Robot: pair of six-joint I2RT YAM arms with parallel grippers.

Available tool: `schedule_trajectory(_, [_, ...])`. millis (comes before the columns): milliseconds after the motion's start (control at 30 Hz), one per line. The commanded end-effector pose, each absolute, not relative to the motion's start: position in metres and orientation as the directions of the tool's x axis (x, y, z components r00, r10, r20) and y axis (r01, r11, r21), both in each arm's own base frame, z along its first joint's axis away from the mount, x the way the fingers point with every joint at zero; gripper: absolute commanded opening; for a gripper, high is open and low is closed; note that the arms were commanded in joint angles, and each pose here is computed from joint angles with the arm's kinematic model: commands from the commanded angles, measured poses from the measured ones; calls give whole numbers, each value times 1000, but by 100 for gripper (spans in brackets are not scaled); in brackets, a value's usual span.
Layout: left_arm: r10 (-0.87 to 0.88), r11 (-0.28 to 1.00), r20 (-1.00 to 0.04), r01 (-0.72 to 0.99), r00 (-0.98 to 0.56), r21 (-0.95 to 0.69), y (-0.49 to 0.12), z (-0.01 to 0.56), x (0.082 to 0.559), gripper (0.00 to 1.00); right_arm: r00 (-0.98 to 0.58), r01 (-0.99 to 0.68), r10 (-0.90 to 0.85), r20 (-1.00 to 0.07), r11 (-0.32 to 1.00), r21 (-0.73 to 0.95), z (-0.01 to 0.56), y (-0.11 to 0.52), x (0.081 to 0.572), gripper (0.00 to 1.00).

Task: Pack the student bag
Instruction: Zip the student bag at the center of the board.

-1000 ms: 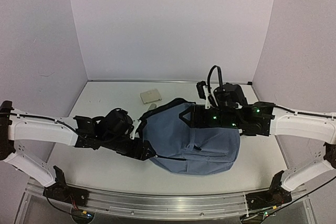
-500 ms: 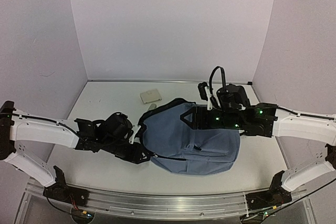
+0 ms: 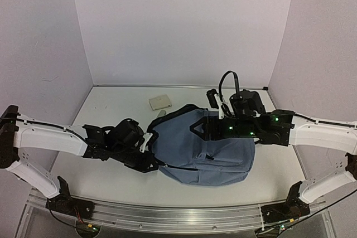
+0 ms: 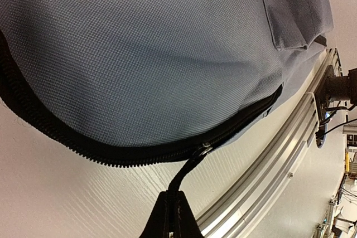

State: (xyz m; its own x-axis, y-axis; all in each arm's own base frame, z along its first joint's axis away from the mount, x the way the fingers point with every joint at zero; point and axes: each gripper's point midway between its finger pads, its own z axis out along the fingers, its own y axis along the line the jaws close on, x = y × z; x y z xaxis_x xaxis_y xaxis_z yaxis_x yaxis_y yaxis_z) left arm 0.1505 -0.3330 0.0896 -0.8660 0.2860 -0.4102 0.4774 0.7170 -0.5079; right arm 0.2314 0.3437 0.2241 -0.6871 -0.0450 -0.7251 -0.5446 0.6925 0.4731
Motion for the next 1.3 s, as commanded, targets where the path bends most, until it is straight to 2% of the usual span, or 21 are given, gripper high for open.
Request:
schedule_trajectory(0, [271,702,-468,505,-841,-502,-344,113,161,0,-612,-686,-197,-766,614,390,218,364,209,61])
schedule_trajectory(100, [238,714,-488,492,-840,-498,-341,121,166,0,-547,-743,-289,-785,600,297,207,379,190,65])
schedule_trajectory(333, [195,744,-466,440,-863,-504,-332,125,175,0,-489,-746,-389,-781,650,143,170,398,186,63])
schedule_trajectory(600, [155,729,-468,420,-870,-541,-327,136,182,0,-454,-783,-446,-771,612,107,140,427,173,55])
schedule_trajectory(800, [146,717,-463,416,-874,-559,-328,138,183,0,-443,-804,-473,-762,586,104,128,442,164,53])
schedule_trajectory(1267, [130,700,-468,415,-874,-581,-331,144,189,0,-429,-745,-498,-754,667,-17,97,447,189,30])
